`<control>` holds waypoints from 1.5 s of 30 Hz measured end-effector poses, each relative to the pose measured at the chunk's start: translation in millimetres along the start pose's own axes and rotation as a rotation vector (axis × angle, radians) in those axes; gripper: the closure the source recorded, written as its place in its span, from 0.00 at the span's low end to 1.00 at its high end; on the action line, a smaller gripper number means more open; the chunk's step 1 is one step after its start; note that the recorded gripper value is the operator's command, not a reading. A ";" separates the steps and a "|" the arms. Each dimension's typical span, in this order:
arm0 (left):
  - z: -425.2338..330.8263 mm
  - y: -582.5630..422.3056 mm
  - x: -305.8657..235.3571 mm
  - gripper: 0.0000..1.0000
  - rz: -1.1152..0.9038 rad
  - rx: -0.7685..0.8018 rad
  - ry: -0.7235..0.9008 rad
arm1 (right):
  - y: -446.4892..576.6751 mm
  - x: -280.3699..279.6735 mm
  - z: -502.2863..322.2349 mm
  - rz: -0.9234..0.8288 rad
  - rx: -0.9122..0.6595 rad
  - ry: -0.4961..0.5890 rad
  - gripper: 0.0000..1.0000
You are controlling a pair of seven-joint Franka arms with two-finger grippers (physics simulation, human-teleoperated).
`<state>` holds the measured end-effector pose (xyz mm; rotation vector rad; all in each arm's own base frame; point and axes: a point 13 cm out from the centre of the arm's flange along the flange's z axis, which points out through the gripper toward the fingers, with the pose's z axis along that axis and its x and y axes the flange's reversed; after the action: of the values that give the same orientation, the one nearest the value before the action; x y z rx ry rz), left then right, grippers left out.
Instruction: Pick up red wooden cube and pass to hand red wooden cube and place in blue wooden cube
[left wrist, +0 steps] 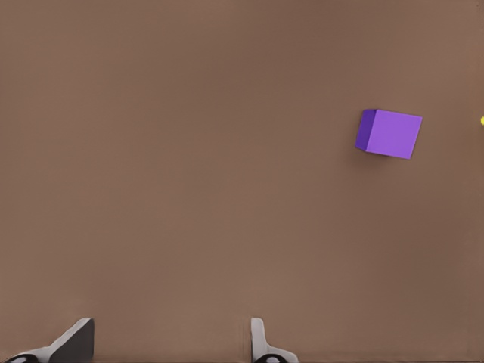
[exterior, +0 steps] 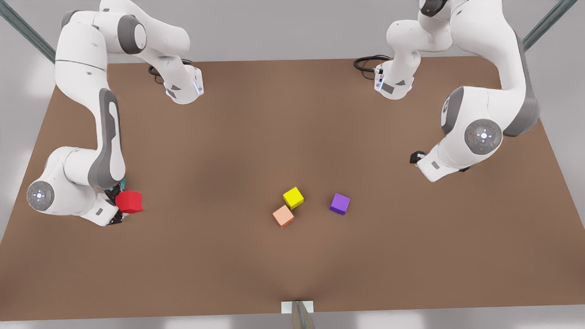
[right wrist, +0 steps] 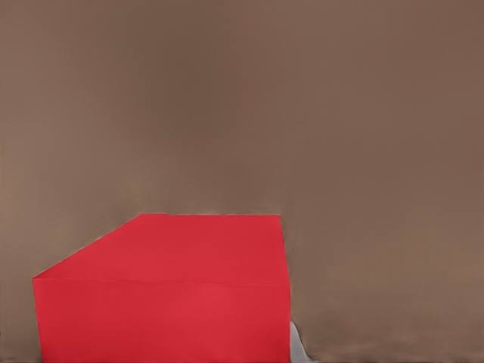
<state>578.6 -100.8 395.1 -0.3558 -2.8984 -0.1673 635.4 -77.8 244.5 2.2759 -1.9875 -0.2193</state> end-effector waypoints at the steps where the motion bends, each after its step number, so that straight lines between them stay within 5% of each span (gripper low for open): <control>1: 1.7 -5.1 -0.1 0.00 -0.005 0.021 0.003 | 2.4 20.9 7.1 0.020 0.010 0.031 0.58; 8: -0.9 -28.0 -1.1 0.00 -0.020 0.076 -0.002 | 22.8 115.2 48.5 0.123 0.091 0.124 0.58; 37: 9.0 -54.9 9.8 0.00 -0.042 0.112 0.080 | 131.3 163.3 144.0 0.239 0.041 0.132 0.56; 38: 9.6 -54.8 9.6 0.00 -0.043 0.112 0.081 | 131.6 164.5 144.6 0.241 0.042 0.133 0.01; 45: 10.5 -55.2 9.3 0.00 -0.048 0.112 0.083 | 133.0 164.2 146.5 0.241 0.043 0.128 0.00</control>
<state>553.9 -150.5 382.3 -0.2544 -2.8207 -0.0260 500.7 -257.0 118.5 1.9930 -2.1909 -0.0081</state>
